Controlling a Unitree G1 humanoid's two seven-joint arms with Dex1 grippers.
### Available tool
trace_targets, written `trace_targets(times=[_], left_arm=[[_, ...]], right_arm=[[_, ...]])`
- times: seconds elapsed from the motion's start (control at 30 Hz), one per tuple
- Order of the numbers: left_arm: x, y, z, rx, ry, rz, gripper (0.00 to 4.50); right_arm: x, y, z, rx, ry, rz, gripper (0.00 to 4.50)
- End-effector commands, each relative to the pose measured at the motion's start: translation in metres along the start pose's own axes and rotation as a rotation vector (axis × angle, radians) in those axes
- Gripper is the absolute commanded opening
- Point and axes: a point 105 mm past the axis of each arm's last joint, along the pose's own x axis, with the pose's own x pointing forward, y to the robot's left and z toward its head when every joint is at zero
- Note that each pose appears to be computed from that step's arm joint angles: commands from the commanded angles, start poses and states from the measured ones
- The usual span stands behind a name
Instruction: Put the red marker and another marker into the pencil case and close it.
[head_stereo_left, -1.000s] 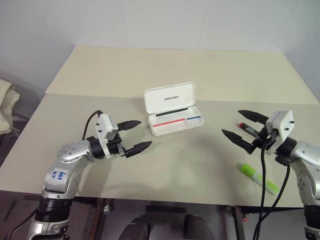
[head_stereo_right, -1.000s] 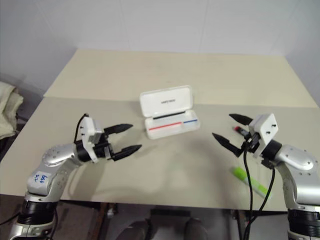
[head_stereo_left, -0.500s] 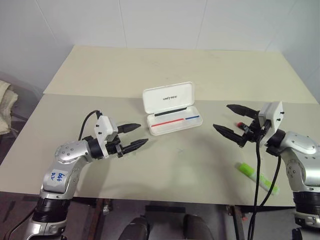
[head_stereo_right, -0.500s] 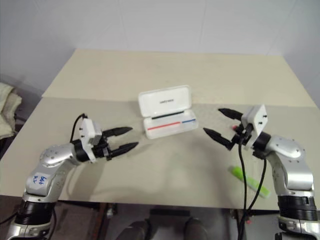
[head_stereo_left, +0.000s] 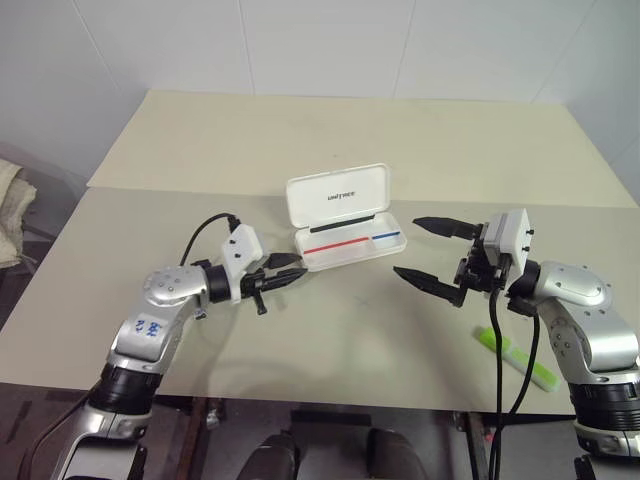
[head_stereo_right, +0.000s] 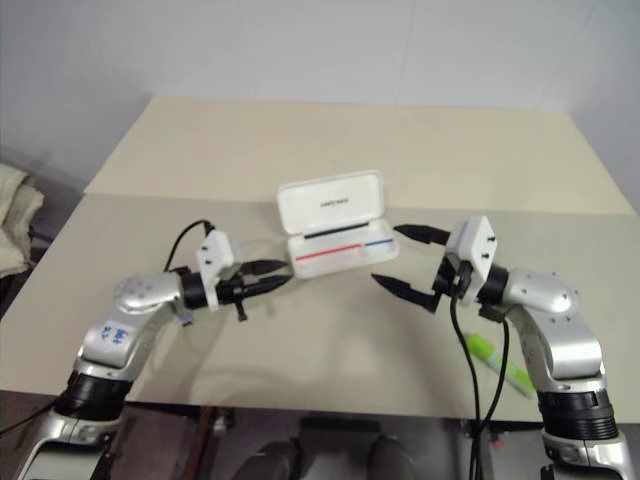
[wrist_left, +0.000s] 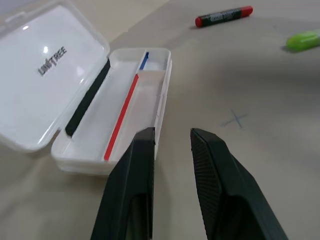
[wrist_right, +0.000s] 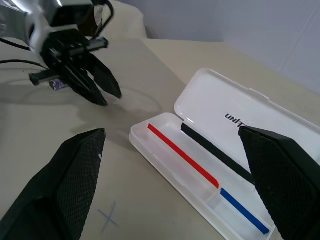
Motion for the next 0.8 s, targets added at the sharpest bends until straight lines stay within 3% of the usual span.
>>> trace_targets(times=[0.03, 0.07, 0.13, 0.27, 0.8], left_arm=[[0.011, -0.001, 0.004, 0.03, 0.007, -0.048, 1.16], [0.013, -0.002, 0.003, 0.028, 0.017, -0.064, 1.16], [0.018, -0.003, 0.001, 0.038, 0.034, -0.075, 1.57], [0.024, -0.002, -0.002, 0.076, 0.067, -0.073, 2.75], [0.04, 0.007, -0.012, 0.097, 0.128, -0.057, 2.75]], right_arm=[[0.006, 0.001, 0.014, -0.038, -0.049, 0.004, 4.5], [0.007, 0.002, 0.014, -0.039, -0.052, 0.004, 4.5], [0.009, 0.004, 0.014, -0.039, -0.059, 0.003, 4.5], [0.01, 0.009, 0.014, -0.039, -0.066, 0.005, 4.5], [-0.004, 0.0, 0.007, -0.021, -0.004, 0.05, 4.5]])
